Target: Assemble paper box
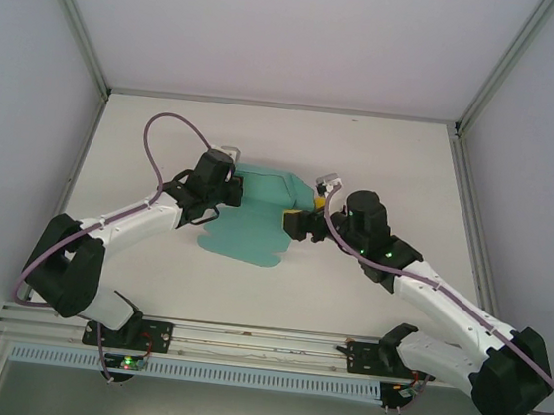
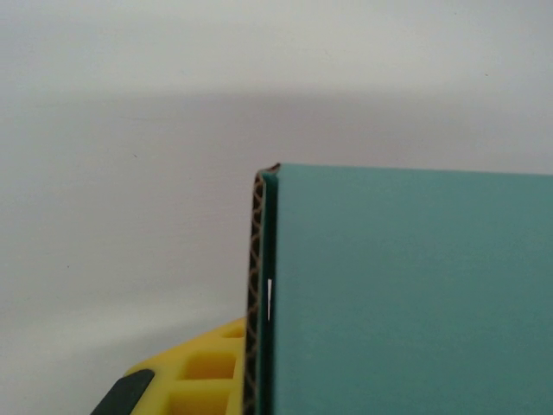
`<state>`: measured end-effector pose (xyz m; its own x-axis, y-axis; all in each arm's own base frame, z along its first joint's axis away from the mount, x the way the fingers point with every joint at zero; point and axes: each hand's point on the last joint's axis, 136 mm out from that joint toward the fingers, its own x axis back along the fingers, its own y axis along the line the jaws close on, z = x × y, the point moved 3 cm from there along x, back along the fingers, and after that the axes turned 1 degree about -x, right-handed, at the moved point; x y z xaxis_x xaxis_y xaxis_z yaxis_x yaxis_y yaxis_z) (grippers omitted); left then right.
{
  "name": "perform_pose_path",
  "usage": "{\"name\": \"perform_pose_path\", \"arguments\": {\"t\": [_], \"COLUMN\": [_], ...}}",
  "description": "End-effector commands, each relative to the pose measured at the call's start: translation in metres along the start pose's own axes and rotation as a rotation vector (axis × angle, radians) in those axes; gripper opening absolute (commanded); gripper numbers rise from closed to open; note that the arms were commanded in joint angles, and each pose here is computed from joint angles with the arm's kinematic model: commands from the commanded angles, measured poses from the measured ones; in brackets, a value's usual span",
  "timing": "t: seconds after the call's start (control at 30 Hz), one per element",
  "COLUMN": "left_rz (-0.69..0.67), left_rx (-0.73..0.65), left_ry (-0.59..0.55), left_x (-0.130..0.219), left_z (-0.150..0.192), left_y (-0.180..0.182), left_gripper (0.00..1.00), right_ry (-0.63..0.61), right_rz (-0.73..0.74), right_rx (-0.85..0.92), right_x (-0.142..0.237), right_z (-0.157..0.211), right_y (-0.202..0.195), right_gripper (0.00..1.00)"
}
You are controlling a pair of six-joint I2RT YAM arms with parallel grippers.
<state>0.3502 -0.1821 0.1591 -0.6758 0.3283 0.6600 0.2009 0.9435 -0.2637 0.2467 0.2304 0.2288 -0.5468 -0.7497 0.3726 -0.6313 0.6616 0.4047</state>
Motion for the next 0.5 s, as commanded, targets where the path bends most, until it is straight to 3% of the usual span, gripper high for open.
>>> {"name": "perform_pose_path", "arguments": {"t": [0.0,0.13,0.33,0.47], "left_rz": [0.016,0.059,0.033,-0.005], "left_rx": [0.004,0.009,0.031,0.035], "left_ry": [-0.009,-0.031,-0.042,-0.031], "left_x": [0.003,0.010,0.019,0.019], "left_z": [-0.007,-0.011,-0.015,-0.013], "left_y": [-0.006,-0.012,-0.009,-0.003], "left_gripper": [0.00,0.00,0.00,0.00], "right_ry": [-0.016,0.005,-0.020,-0.007], "right_rz": [-0.070,0.130,0.381,0.499], "right_rx": [-0.005,-0.013,-0.017,-0.016], "right_x": [-0.001,-0.009,-0.014,-0.014], "right_z": [-0.003,-0.006,-0.016,-0.016], "right_y": [0.013,-0.015,-0.043,-0.052], "right_gripper": [0.81,0.66,0.19,0.15]}}
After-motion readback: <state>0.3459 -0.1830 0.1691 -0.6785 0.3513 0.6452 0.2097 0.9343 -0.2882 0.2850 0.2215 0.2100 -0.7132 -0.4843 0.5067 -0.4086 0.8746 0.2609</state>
